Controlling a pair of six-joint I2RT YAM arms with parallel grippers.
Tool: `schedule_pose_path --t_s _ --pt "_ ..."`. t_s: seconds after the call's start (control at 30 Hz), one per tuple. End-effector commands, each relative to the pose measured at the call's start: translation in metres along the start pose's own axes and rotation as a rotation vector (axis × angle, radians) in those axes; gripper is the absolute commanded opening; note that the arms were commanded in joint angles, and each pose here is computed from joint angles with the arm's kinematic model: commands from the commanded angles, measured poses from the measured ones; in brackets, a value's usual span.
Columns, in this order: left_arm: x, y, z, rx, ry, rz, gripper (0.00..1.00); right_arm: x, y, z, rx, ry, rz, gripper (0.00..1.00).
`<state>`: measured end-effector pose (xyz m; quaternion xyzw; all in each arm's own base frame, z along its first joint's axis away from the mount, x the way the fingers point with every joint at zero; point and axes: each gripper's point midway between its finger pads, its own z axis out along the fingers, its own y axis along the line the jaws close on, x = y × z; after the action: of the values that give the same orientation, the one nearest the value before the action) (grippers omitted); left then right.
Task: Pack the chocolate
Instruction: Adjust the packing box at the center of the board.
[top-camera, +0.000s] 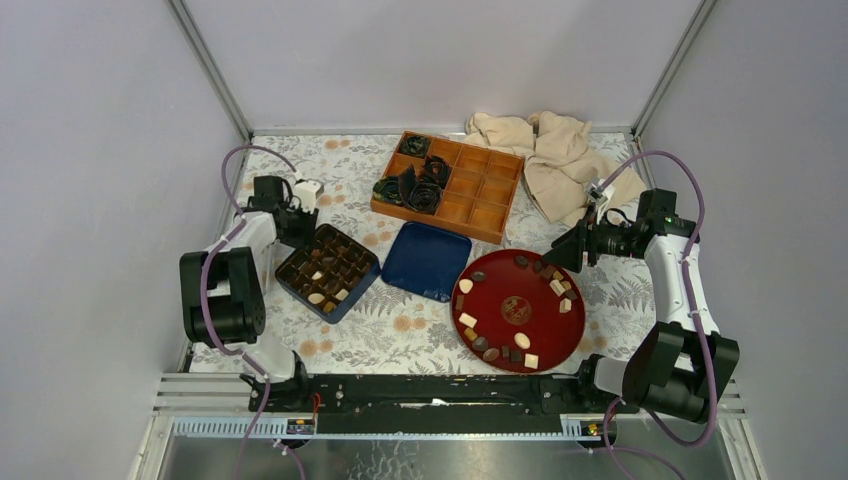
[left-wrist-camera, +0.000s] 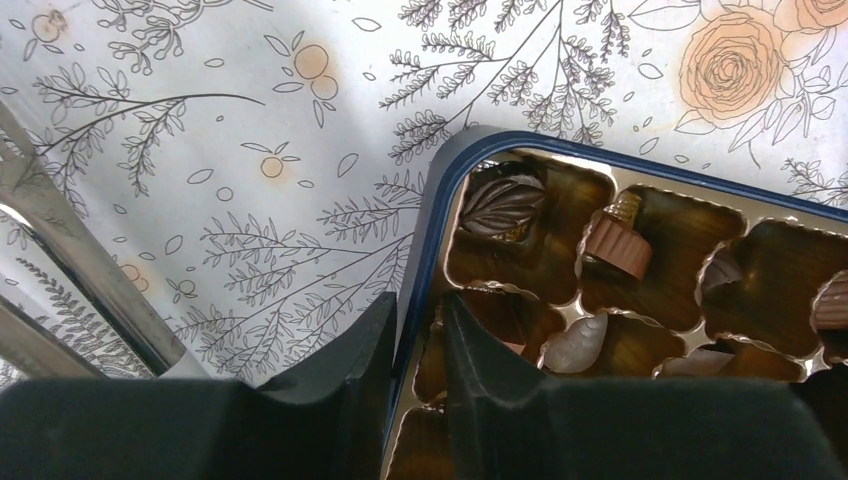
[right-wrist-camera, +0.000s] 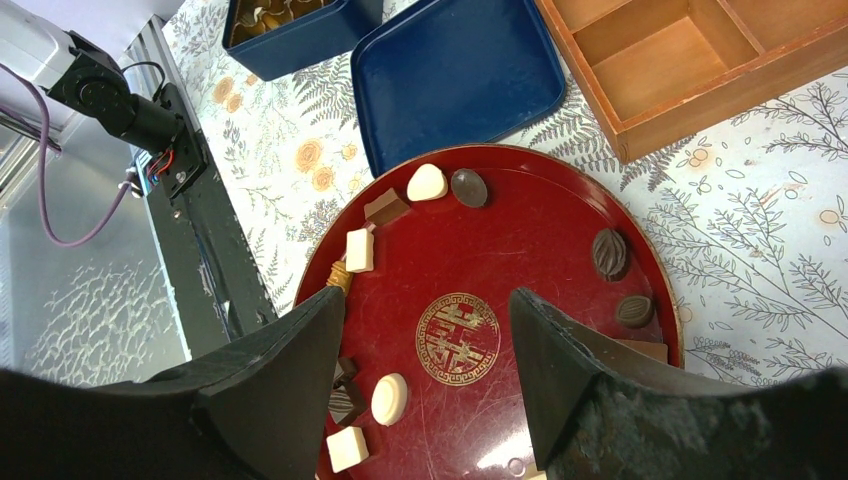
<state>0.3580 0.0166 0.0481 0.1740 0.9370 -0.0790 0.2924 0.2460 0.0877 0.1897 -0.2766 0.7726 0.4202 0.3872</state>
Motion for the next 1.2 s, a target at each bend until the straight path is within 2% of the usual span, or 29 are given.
schedule_pose_path --t_s 0.0,0.07,0.1,0.33,0.6,0.73,0.97,1.17 --pt "-0.011 0.0 0.0 -0.003 -0.017 0.058 0.25 -0.016 0.005 -0.003 -0.018 -0.033 -0.038 0.69" --pt "-0.014 0.002 -0.001 -0.017 -0.024 0.063 0.05 -0.016 0.005 -0.003 -0.02 -0.034 -0.038 0.69" --pt "-0.015 0.004 -0.003 -0.028 -0.027 0.066 0.0 -0.016 0.005 -0.003 -0.019 -0.033 -0.038 0.69" --pt "-0.028 0.009 -0.028 -0.116 -0.114 0.094 0.0 -0.016 0.005 -0.003 -0.021 -0.032 -0.037 0.69" --pt "-0.052 0.001 -0.083 -0.24 -0.355 0.1 0.0 -0.015 0.006 -0.003 -0.025 -0.033 -0.036 0.69" --pt "-0.054 -0.003 -0.093 -0.275 -0.458 0.059 0.0 -0.015 0.005 -0.003 -0.025 -0.032 -0.035 0.69" --pt "-0.053 0.001 -0.101 -0.34 -0.565 -0.034 0.0 -0.013 0.003 -0.002 -0.026 -0.028 -0.025 0.69" --pt "-0.058 0.001 -0.117 -0.386 -0.66 -0.037 0.0 -0.012 0.001 -0.002 -0.025 -0.023 -0.019 0.69"
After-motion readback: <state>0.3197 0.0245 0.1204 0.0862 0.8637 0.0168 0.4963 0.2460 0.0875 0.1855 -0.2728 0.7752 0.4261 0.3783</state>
